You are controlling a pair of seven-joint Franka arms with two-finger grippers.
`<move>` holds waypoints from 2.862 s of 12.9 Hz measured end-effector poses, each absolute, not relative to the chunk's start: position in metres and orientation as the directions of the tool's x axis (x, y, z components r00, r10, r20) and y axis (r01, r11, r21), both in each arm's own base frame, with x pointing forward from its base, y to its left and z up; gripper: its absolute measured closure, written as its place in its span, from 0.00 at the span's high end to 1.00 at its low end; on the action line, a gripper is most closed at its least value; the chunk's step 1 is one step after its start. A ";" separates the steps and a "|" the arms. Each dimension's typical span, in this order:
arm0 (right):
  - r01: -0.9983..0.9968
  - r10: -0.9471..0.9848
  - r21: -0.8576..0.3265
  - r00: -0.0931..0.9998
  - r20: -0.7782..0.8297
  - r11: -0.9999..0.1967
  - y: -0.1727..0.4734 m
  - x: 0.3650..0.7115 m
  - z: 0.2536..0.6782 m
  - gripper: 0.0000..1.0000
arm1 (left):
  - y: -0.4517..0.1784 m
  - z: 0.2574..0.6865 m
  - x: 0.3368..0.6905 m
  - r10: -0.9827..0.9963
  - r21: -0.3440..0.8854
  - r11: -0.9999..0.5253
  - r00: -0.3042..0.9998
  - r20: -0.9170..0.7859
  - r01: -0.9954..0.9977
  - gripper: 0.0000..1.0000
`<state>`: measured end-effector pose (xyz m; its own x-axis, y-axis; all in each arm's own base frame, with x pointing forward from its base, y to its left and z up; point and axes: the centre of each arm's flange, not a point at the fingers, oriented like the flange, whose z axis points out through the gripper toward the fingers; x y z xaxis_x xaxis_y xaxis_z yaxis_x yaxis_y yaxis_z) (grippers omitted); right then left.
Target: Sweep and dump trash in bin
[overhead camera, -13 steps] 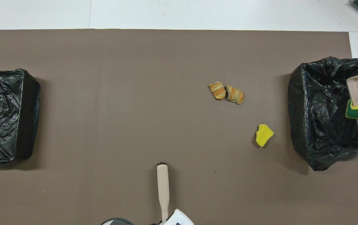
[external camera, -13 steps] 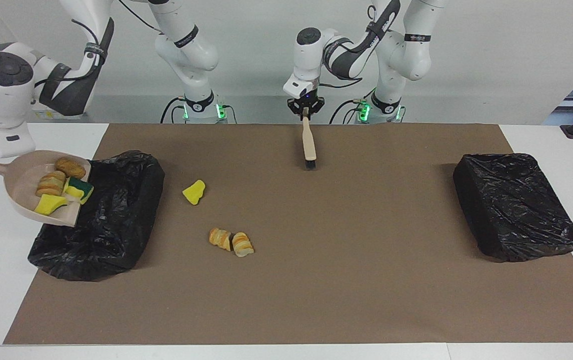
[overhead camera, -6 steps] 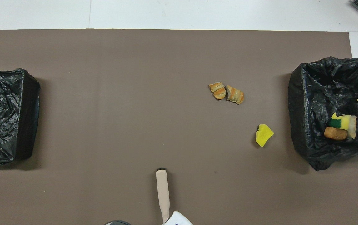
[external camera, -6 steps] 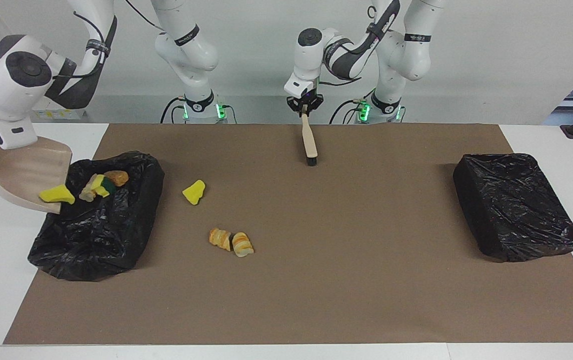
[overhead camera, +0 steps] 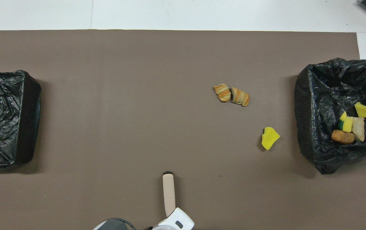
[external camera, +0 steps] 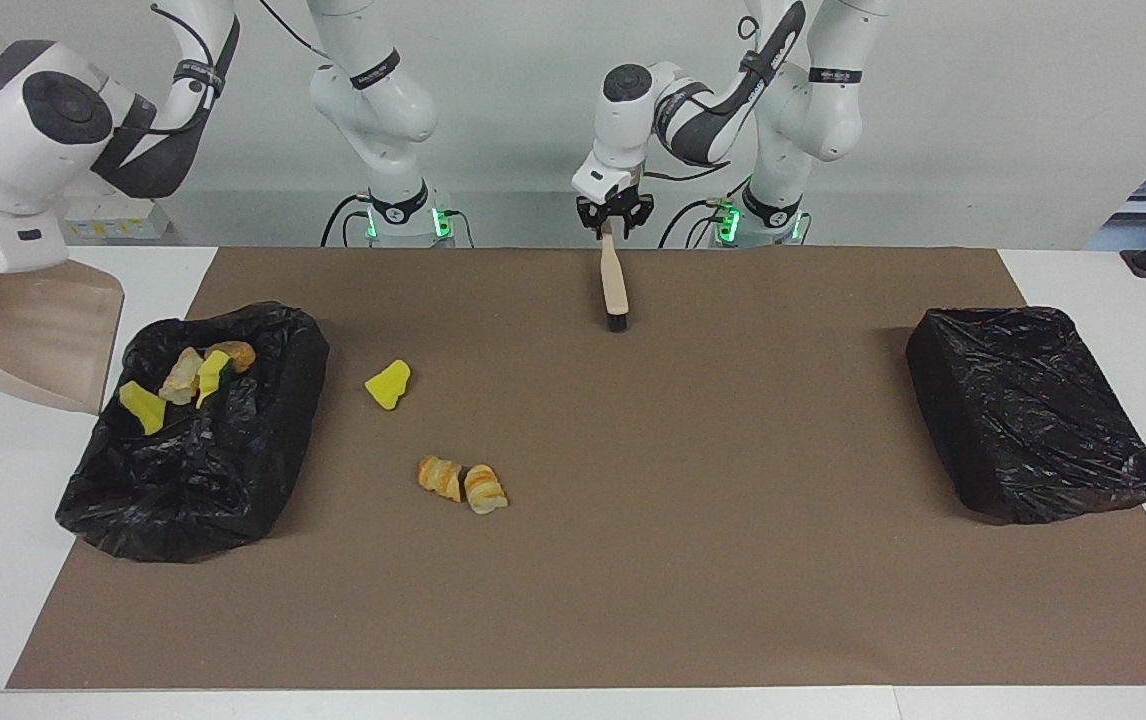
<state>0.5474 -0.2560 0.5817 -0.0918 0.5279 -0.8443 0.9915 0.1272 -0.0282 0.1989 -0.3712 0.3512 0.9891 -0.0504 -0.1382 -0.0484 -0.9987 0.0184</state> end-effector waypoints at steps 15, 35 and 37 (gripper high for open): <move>0.842 0.785 0.064 0.525 -0.329 -0.536 -0.043 0.554 0.480 0.32 | -0.225 0.568 0.506 -0.150 0.041 -0.987 0.986 0.076 -0.153 1.00; 0.000 0.006 -0.028 0.978 -0.210 -1.000 0.354 0.571 0.383 0.32 | -0.030 0.695 0.525 -0.222 0.003 -0.975 0.972 0.073 -0.223 1.00; -0.014 -0.003 -0.053 0.981 -0.196 -0.999 0.365 0.587 0.363 0.32 | -0.029 0.695 0.525 -0.220 0.003 -0.975 0.973 0.070 -0.221 1.00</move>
<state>0.5873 0.3650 0.3634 0.9806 -0.0031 -0.1958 -0.0138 -0.9985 -0.0528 0.5249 -0.0286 0.6950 0.9729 -0.2203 0.0696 -0.2211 -0.9752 0.0031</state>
